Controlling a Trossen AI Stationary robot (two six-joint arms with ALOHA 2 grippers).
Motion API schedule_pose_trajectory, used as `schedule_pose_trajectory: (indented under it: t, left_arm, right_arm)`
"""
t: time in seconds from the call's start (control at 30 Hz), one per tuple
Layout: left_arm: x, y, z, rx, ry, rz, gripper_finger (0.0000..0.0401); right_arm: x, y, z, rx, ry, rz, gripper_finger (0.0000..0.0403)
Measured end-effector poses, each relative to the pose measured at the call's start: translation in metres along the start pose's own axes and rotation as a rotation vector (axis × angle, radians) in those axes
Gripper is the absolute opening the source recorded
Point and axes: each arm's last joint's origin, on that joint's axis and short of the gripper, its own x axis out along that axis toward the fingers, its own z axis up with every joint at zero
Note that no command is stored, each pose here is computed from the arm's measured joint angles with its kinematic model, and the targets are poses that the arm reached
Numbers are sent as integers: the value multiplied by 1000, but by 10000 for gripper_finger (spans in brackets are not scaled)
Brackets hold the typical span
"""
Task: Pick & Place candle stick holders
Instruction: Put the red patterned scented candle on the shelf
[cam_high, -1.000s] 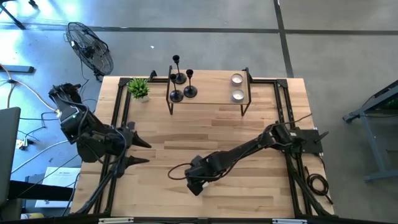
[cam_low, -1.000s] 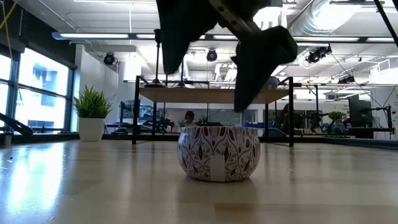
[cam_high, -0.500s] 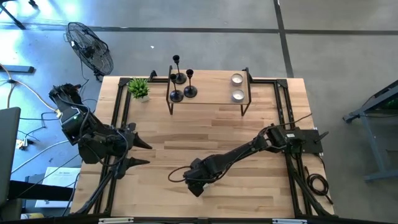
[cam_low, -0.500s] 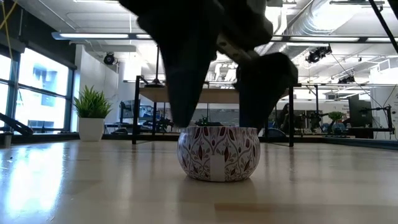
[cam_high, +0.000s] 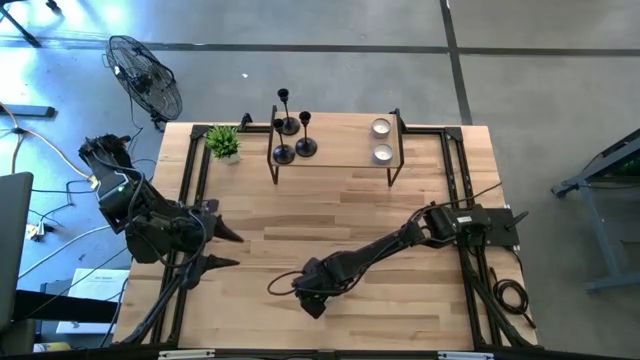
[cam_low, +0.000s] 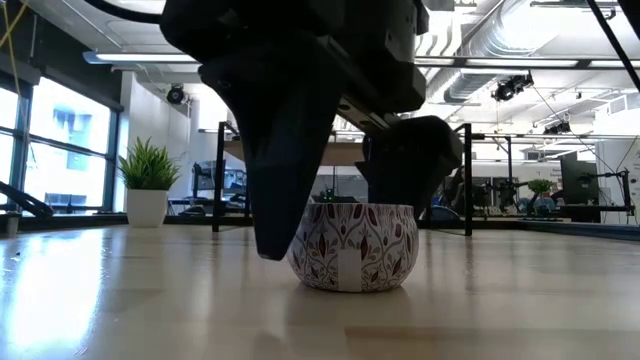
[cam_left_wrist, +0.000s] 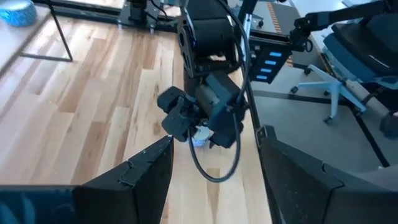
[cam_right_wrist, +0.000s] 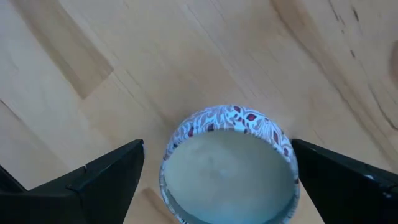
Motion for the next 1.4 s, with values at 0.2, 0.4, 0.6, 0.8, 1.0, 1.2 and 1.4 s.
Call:
schedule_pose_trajectory:
  t: [0.2,0.4,0.6,0.8,1.0,1.2,1.4]
  left_arm:
    - [0,-1,-1,-13,17,-23,239]
    - [0,-1,-1,-17,22,-31,239]
    - [0,-1,-1,-17,22,-31,239]
    - [0,-1,-1,-18,22,-31,239]
    - [0,-1,-1,-24,21,-31,239]
    - [0,-1,-1,-25,24,-34,239]
    - [0,-1,-1,-27,37,-50,239]
  right_arm:
    - [3,-1,0,-35,-14,-16,399]
    - [4,-1,0,-41,-18,-20,398]
    - [4,-2,0,-47,-11,-27,388]
    - [5,-4,-1,-46,-1,-44,349]
    - [5,-5,-2,-44,9,-60,287]
    - [5,-7,-2,-42,11,-71,288]
    - [-1,-8,-3,-40,24,-83,288]
